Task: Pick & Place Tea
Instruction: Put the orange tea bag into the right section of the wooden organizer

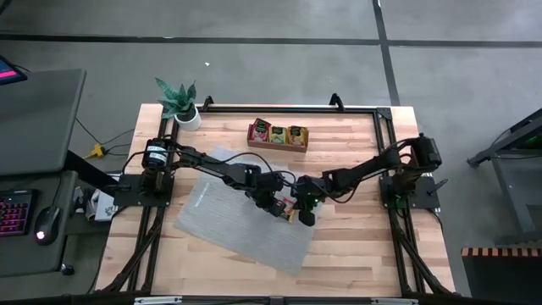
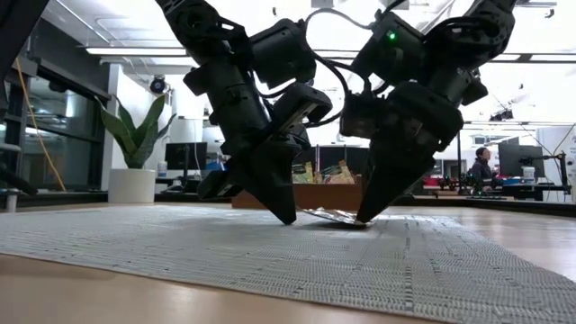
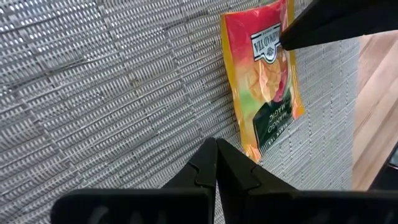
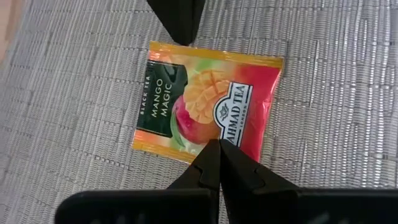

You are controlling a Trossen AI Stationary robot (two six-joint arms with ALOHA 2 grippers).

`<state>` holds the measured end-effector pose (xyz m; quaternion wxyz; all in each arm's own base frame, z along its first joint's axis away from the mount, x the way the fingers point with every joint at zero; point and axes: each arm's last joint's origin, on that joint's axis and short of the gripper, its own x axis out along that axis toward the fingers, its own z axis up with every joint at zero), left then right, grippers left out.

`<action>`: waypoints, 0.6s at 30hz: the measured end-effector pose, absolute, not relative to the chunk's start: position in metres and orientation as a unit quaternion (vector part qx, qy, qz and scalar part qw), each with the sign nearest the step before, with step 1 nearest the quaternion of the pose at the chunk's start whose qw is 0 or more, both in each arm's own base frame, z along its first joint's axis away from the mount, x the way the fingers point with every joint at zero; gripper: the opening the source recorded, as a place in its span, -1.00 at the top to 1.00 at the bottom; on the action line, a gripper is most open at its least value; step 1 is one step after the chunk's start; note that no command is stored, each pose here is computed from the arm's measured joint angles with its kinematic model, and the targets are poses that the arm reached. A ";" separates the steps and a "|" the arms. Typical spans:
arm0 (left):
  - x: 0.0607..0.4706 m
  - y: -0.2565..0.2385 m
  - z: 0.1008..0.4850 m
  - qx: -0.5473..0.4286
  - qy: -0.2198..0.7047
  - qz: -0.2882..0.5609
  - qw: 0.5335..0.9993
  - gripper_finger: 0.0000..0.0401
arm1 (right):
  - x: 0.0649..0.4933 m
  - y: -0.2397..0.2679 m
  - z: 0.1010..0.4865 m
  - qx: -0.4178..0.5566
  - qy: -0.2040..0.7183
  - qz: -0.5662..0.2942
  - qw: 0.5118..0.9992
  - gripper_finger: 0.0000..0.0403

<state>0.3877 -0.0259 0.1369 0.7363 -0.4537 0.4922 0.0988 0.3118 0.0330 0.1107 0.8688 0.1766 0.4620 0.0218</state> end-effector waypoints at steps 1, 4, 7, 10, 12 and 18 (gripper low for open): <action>0.388 -0.026 0.137 -0.454 0.492 0.099 0.736 1.00 | 0.311 0.033 0.110 0.181 0.466 0.018 0.866 1.00; 0.388 -0.026 0.137 -0.453 0.493 0.100 0.736 1.00 | 0.310 0.032 0.108 0.199 0.472 -0.007 0.859 1.00; 0.388 -0.026 0.137 -0.453 0.491 0.100 0.737 1.00 | 0.310 0.032 0.108 0.221 0.471 -0.025 0.854 1.00; 0.388 -0.026 0.137 -0.454 0.489 0.099 0.738 1.00 | 0.310 0.033 0.108 0.227 0.471 -0.033 0.852 1.00; 0.389 -0.026 0.138 -0.456 0.488 0.094 0.739 1.00 | 0.310 0.033 0.108 0.227 0.470 -0.034 0.852 1.00; 0.391 -0.027 0.139 -0.446 0.487 0.059 0.749 0.98 | 0.310 0.033 0.108 0.228 0.468 -0.034 0.853 1.00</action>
